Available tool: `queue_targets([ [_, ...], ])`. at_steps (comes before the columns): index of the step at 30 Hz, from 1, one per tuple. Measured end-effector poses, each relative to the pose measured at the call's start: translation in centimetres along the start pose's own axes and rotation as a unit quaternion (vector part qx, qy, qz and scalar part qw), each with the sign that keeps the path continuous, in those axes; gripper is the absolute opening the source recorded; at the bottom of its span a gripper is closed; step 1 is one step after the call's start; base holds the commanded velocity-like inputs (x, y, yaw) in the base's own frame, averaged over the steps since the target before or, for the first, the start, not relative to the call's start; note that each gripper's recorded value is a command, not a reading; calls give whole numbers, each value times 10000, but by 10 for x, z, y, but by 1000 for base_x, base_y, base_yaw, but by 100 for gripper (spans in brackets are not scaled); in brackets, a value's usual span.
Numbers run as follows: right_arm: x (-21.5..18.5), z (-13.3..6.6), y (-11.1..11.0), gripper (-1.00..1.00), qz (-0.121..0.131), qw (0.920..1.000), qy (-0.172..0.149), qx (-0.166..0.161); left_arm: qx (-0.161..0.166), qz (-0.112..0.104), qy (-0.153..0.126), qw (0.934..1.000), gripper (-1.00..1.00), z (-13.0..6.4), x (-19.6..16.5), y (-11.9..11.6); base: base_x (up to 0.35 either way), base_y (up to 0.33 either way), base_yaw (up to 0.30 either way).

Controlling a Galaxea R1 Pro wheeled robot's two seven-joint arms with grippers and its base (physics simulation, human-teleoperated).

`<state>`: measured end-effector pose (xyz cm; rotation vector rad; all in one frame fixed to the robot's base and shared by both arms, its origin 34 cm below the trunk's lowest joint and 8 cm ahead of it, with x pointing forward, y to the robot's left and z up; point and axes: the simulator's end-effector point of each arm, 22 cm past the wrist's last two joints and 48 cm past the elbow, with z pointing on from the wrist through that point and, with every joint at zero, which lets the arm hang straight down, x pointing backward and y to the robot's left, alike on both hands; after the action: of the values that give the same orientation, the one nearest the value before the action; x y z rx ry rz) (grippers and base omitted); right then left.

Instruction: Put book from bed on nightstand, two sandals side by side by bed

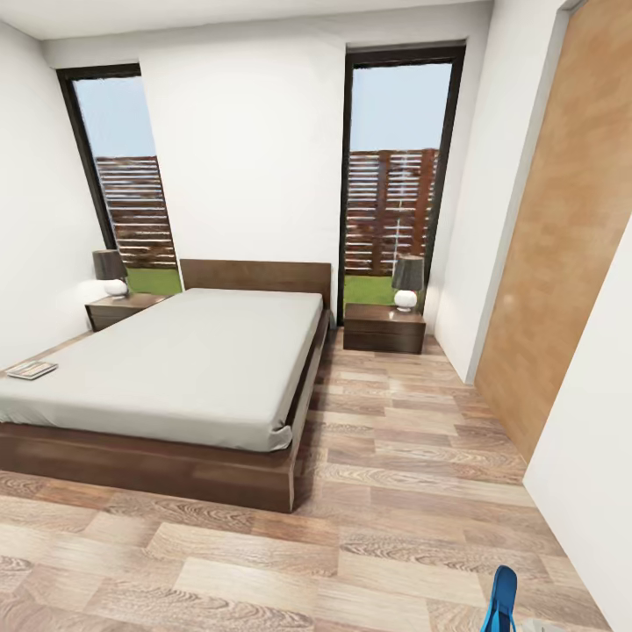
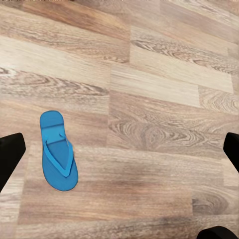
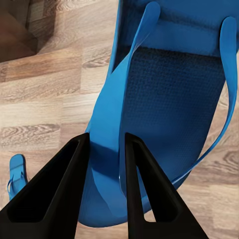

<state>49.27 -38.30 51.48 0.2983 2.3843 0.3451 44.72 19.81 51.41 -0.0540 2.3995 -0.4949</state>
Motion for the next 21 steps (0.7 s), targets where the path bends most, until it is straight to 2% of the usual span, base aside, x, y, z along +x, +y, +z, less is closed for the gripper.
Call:
queue_targets([
  [15, 0, 0, 0, -100, 1, 10000, 1, 1, 3, 20, -2, 10000, 100, 0, -2, 0, 1, 0, 0],
  [17, 0, 0, 0, -100, 5, 10000, -1, 6, 10, 86, -127, 9999, 100, 1, -17, -2, 0, 0, 0],
  [19, 0, 0, 0, -100, 6, 10000, 0, 8, 5, 202, -339, 9992, 100, 0, -51, -8, 0, 0, 0],
  [21, 0, 0, 0, -100, 7, 10000, -2, 8, -125, 230, -354, 9990, 100, -4, -83, -10, 0, 0, 0],
])
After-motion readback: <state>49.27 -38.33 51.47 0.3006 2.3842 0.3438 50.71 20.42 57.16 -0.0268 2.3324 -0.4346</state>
